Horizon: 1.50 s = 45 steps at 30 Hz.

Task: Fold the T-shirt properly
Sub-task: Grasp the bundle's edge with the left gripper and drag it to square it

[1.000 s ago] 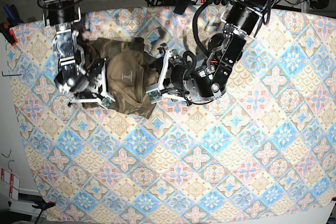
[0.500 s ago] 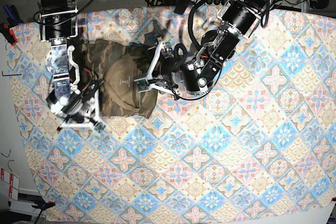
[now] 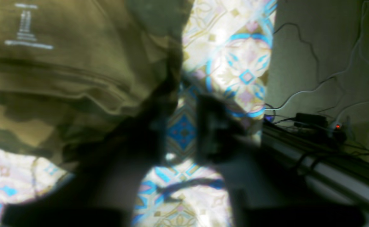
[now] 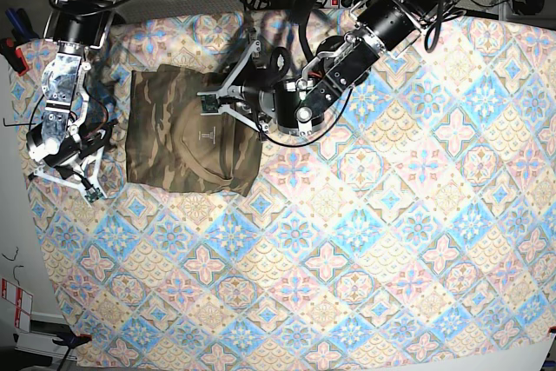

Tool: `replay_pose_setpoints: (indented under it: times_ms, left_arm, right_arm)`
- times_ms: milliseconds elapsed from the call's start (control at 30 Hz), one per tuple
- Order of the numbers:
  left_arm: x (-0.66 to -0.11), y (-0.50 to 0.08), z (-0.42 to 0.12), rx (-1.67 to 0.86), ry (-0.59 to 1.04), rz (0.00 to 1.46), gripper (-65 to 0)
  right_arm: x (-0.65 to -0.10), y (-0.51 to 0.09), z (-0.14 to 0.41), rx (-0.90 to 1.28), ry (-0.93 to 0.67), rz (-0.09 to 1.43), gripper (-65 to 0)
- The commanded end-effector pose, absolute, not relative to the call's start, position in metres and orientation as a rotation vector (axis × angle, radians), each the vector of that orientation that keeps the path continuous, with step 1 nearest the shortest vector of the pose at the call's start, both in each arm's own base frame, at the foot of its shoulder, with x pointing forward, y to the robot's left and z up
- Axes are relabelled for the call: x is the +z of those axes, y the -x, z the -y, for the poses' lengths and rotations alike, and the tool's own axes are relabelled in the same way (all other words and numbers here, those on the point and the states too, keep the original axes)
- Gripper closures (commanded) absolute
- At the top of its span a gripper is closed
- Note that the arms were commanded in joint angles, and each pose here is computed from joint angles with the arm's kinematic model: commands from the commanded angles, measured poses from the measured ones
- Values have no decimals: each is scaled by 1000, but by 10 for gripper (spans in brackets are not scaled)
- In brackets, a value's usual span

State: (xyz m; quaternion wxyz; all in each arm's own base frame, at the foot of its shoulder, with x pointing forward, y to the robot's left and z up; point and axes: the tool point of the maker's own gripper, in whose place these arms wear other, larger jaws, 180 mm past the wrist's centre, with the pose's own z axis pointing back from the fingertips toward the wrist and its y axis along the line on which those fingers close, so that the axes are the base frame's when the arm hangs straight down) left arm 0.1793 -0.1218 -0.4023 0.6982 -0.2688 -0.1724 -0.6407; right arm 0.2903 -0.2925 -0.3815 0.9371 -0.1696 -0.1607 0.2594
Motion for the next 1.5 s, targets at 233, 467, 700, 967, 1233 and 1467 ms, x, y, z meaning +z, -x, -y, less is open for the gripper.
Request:
replay_pose_setpoints:
  times_ms: [233,467,700,967,1233,1467]
  left_arm:
    - [-379,-181,139,-1472,626,465,0]
    - [-400,-152,141,-1584,615,366,0]
    - [-436,-181,116,-1577,499,242,0]
    - [-470,-211,88,-1462,427,184,0]
    - [-489,-231,93,-1364,394,210,0]
    - [-472,-274,97,-1277,322,320,0]
  right_arm:
    - [-381,-290,294,533,336,368,-39]
    - [-383,-287,293,534,334,364,-39]
    - [-387,-283,293,535,329,355,-39]
    - [-390,-273,302,513,332,338,-39]
    - [-390,-257,319,453,345,321,-39]
    - [-400,-242,319,461,338,285,-39]
